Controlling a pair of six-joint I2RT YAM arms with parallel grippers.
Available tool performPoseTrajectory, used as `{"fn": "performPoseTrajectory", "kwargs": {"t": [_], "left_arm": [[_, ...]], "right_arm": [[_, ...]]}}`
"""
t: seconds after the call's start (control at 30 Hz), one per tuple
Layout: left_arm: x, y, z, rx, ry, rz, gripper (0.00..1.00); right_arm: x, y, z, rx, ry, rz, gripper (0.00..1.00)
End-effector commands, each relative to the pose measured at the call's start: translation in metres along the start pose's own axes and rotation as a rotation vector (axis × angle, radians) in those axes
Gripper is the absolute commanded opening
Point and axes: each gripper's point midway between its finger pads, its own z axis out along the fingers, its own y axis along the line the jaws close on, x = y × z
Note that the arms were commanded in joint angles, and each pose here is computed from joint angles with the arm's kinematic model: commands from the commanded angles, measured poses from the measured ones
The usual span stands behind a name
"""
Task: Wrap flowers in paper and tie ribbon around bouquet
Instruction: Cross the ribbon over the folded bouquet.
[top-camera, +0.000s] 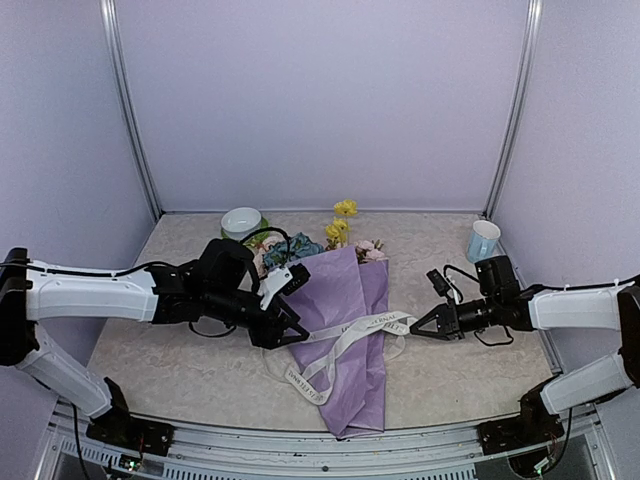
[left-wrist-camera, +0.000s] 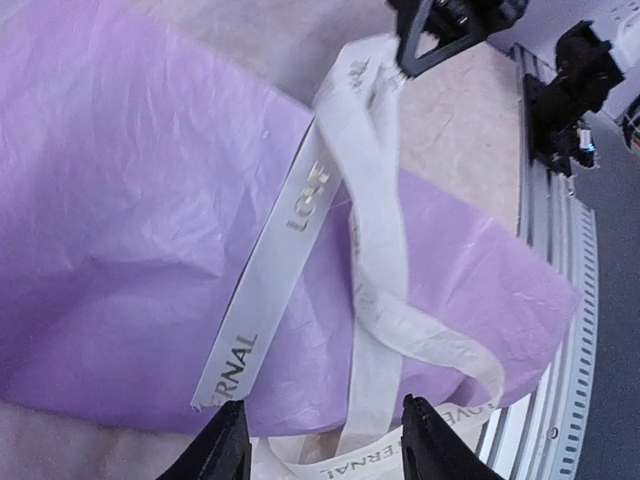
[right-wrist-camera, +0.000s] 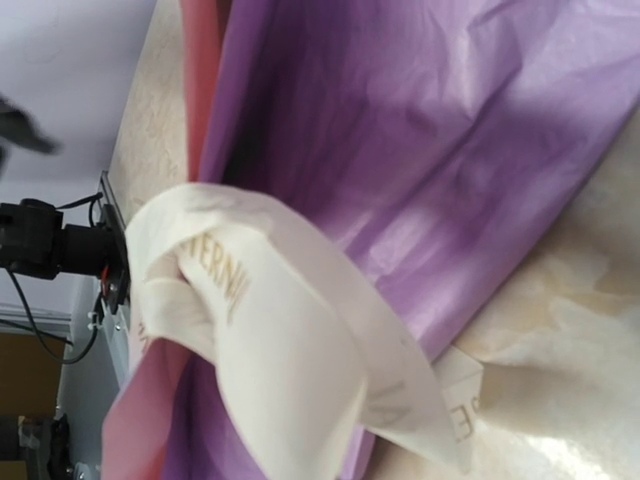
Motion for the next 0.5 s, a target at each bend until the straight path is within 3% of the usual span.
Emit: {"fn": "performPoseTrajectory", "kwargs": {"t": [0.0,0.17,0.47], "left_arm": [[0.057,0.013,0.029,-0.110,0.211,-0.049,0.52],[0.087,0.011,0.050,-0.142,0.309,-0.011,0.62],[0.083,-0.005,0.072,-0.051,0.296,0.002,0.65]], "right_arm": [[-0.007,0.005,-0.001,0.001,-0.007,-0.027,0.00],[-0.008,0.006,-0.002,0.003,-0.006,-0.033,0.00],[-0.008,0.006,-0.003,0.008,-0.009,-0.038,0.00]]}}
